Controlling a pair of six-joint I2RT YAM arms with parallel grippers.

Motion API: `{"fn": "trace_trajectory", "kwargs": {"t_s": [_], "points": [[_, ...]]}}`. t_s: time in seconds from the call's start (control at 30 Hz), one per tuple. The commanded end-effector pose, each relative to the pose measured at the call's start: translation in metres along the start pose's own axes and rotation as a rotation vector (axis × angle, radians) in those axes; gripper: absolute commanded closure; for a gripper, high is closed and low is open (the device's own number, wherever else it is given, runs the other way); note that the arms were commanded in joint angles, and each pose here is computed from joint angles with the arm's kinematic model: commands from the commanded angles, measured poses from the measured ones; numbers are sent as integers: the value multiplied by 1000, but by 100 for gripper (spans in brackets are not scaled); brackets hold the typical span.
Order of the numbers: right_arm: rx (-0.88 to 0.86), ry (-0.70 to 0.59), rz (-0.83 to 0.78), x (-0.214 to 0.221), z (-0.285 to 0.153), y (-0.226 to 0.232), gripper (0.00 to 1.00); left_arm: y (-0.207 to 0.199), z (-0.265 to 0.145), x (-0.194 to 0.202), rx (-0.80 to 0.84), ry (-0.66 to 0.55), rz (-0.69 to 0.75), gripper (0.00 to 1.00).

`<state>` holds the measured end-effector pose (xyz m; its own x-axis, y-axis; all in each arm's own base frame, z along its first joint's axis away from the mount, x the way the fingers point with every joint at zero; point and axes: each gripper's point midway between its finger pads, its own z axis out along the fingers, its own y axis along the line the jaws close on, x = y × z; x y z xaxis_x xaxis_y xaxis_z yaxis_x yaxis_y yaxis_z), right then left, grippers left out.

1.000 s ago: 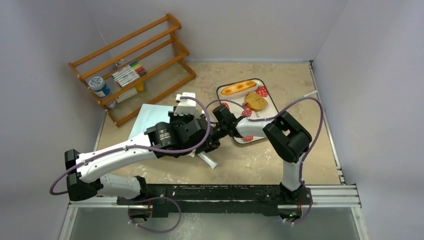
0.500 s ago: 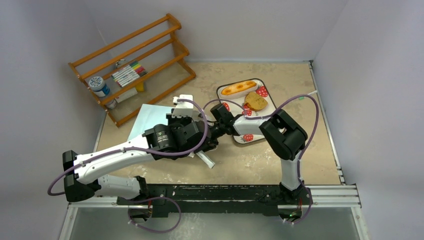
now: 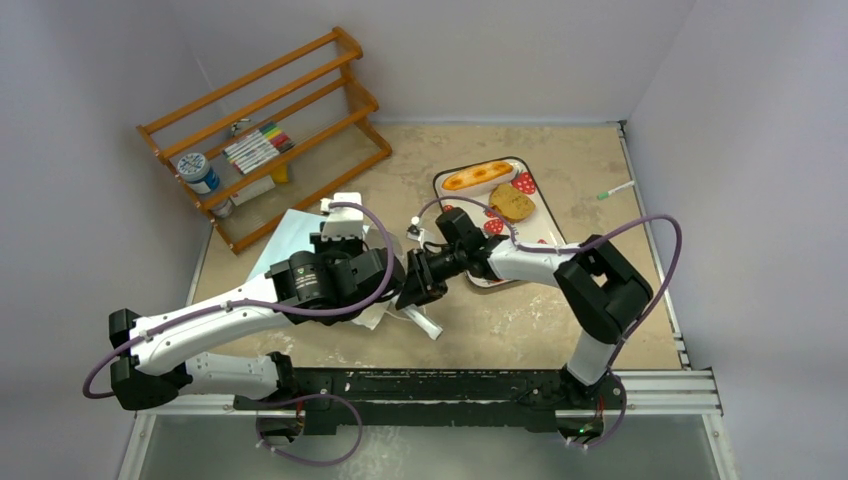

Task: Take the fake bread out of the paper bag
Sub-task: Take out the fake bread from the paper bag.

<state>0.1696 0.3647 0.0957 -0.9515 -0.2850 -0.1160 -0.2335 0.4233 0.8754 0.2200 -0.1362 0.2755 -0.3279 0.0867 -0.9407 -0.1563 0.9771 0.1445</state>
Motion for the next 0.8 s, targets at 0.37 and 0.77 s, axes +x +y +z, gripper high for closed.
{"fn": "trace_trajectory", "kwargs": {"t_s": [0.37,0.77], "points": [[-35,7,-22,13,-13,10,75,9,-3,-11,-24,-37,-52,100],[-45,63,47,17,1,-7,54,1,-3,-17,1,-45,-64,100]]}}
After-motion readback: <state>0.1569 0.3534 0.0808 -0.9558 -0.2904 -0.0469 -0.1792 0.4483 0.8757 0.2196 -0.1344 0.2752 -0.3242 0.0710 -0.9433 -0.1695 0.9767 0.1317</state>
